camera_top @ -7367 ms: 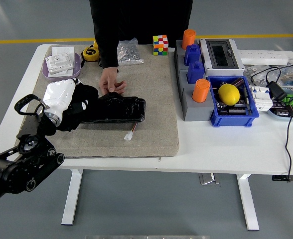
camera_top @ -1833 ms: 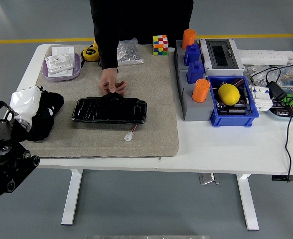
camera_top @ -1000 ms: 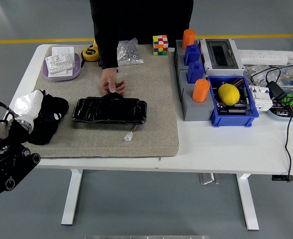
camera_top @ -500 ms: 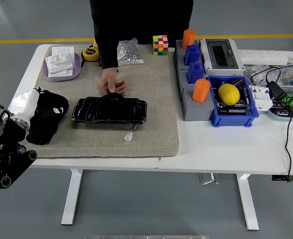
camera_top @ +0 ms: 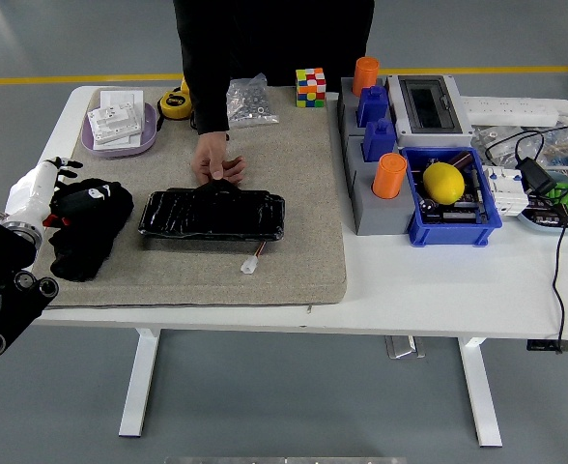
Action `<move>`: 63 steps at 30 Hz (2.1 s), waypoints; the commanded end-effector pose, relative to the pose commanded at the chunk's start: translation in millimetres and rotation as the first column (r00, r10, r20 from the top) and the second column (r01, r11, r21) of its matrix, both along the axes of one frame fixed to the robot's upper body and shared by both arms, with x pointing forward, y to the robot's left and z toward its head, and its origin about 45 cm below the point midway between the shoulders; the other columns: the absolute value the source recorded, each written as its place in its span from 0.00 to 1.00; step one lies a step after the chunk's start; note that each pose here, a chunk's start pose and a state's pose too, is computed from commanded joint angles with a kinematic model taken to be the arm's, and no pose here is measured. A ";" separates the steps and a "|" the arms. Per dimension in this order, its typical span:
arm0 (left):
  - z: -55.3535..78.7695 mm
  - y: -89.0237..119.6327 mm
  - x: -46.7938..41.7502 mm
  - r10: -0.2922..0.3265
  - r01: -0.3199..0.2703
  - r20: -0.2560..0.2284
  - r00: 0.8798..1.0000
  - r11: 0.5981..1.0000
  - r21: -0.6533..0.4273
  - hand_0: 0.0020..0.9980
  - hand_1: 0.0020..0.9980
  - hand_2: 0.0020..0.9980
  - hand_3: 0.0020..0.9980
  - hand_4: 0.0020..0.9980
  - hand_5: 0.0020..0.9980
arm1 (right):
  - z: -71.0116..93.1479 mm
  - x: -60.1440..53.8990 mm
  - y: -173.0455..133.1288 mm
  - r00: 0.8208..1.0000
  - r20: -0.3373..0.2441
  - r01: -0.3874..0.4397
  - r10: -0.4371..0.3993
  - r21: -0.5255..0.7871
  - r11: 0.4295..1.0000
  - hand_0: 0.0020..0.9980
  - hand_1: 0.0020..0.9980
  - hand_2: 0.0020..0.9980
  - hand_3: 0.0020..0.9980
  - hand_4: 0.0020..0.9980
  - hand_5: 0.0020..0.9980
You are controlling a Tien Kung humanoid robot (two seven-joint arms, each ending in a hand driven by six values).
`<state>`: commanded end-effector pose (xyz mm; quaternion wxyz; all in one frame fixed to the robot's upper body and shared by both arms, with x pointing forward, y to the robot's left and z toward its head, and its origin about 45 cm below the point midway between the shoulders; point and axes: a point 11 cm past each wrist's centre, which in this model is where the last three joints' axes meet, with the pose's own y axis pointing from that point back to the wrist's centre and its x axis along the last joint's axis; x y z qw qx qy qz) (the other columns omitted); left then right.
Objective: Pick the rag up,wipe the panel,place it on the desk
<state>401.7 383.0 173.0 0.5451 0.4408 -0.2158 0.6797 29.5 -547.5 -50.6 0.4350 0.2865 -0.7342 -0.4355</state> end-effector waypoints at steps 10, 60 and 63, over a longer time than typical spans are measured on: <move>27.9 1.4 -6.3 0.014 -0.006 0.092 0.996 0.997 -0.083 0.42 0.68 0.75 0.78 1.00 0.70 | -1.2 -1.6 1.8 1.000 -0.006 -0.002 0.002 0.002 1.000 0.70 0.44 0.64 0.62 1.00 0.70; 50.4 -28.7 -24.3 0.043 0.231 0.359 0.932 0.691 -0.684 0.42 0.66 0.69 0.73 0.97 0.59 | -2.7 2.7 5.3 0.999 -0.024 -0.043 0.044 0.004 0.999 0.70 0.45 0.64 0.62 1.00 0.70; 48.1 -27.4 -24.4 0.050 0.223 0.355 0.933 0.694 -0.684 0.42 0.66 0.69 0.73 0.97 0.59 | -3.3 2.4 6.4 0.999 -0.019 -0.038 0.038 0.005 0.999 0.70 0.45 0.64 0.62 1.00 0.70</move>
